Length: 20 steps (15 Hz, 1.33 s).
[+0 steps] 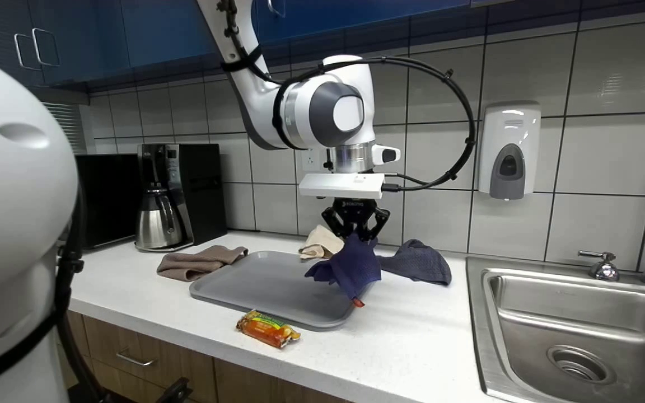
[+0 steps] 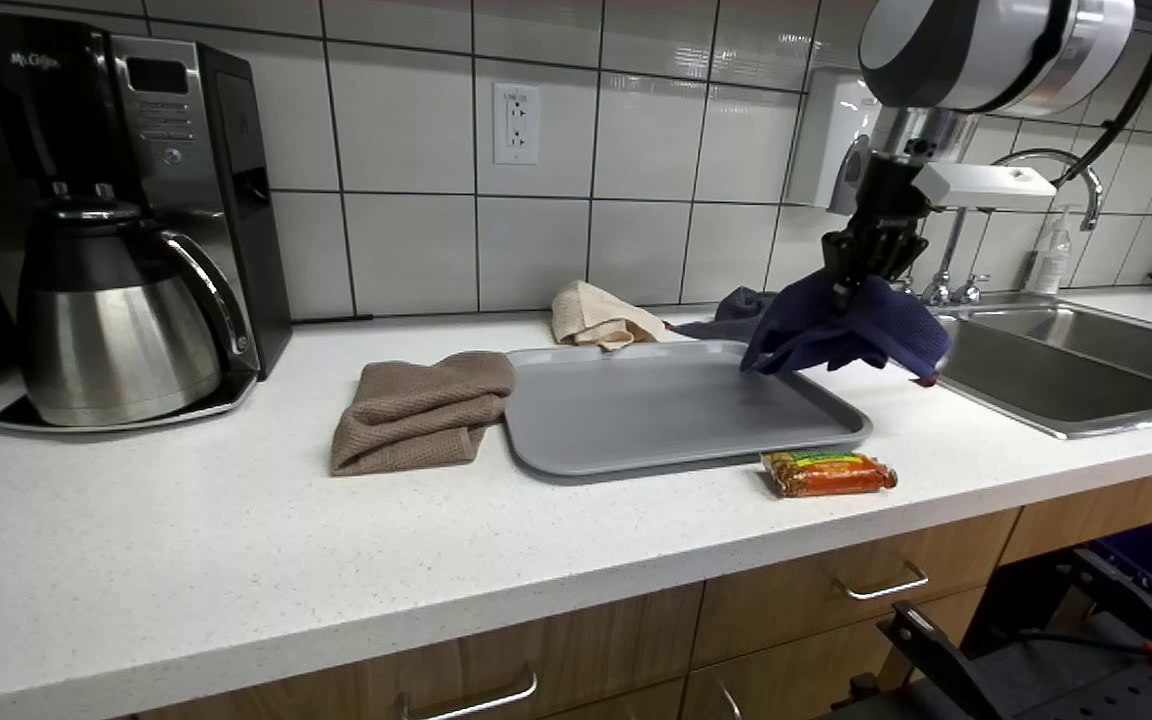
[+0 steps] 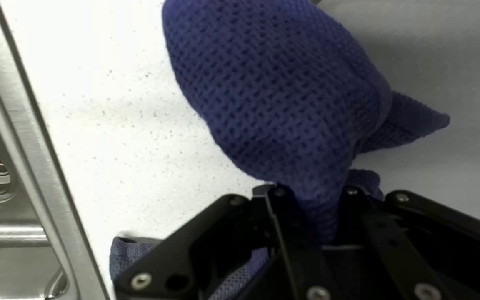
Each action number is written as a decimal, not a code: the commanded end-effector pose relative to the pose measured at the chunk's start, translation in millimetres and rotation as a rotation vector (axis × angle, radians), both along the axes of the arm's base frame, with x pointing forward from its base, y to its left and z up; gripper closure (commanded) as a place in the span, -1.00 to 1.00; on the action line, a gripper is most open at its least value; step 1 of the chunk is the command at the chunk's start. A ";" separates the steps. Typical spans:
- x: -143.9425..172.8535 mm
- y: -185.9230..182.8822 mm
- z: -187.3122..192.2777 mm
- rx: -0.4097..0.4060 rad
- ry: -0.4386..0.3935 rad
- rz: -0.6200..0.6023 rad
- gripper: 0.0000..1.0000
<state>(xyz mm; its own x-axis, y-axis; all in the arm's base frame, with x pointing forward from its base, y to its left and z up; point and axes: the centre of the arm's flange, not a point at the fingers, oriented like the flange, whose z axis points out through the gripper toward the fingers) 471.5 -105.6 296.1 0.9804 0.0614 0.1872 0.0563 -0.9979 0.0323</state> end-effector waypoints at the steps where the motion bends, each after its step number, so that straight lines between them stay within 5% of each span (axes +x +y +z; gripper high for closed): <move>1: 7.8 19.6 -9.8 -0.007 -0.004 -0.004 0.91; 15: 17.2 56.4 -55.6 -0.024 0.043 -0.006 0.91; 16: 17.7 56.7 -55.9 -0.024 0.047 -0.012 0.21; 20: 15.9 58.4 -50.9 -0.028 0.047 -0.015 -0.33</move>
<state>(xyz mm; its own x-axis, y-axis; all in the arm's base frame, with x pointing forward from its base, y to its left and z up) 483.5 -52.9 238.3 0.9901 0.0611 0.1262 0.0557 -0.9974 0.0458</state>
